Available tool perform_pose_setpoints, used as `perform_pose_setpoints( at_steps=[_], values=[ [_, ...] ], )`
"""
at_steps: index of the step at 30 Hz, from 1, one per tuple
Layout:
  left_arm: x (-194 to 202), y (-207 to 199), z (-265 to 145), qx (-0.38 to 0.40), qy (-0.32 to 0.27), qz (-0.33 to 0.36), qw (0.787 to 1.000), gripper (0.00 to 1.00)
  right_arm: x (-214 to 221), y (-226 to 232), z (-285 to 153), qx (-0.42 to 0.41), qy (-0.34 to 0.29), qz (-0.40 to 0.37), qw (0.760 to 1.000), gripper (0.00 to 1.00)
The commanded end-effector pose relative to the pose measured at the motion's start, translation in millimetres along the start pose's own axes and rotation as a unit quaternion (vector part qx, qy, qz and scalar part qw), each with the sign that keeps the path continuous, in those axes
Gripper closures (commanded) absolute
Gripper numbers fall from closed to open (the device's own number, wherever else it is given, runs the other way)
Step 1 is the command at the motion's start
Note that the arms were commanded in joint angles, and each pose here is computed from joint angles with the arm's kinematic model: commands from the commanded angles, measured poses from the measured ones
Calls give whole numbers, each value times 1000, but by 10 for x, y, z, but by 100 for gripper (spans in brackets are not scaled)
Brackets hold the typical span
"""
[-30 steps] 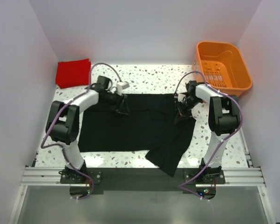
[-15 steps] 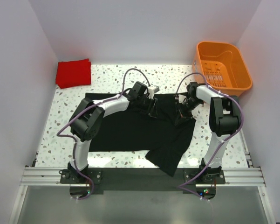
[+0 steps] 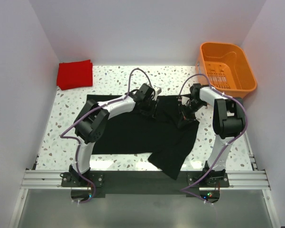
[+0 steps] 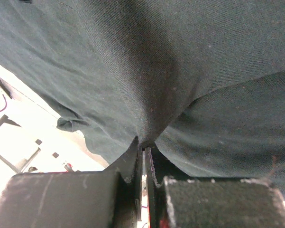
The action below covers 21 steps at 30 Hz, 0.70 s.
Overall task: Fold and stack the t-shirts
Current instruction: Fold the tshirt
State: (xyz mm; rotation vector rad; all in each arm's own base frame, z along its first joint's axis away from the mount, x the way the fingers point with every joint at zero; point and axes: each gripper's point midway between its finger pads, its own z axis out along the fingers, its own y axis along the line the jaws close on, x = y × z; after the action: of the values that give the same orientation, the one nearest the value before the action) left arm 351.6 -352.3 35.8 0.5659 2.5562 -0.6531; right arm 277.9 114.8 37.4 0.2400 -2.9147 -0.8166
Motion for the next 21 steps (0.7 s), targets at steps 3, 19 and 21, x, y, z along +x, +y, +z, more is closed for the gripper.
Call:
perform_pose_setpoints(
  at_steps=[3,19,21],
  values=[
    [-45,-87,29,-21,-4,16,1000,63,-75,85,-106,-7,-29,-8,1000,100],
    [-49,-67,7,-39,1,20,999,94,-54,82,-121,-3,-29,-9,1000,100],
    [-76,-79,-67,-39,-3,22,999,100,-50,101,-146,-4,-30,-11,999,100]
  ],
)
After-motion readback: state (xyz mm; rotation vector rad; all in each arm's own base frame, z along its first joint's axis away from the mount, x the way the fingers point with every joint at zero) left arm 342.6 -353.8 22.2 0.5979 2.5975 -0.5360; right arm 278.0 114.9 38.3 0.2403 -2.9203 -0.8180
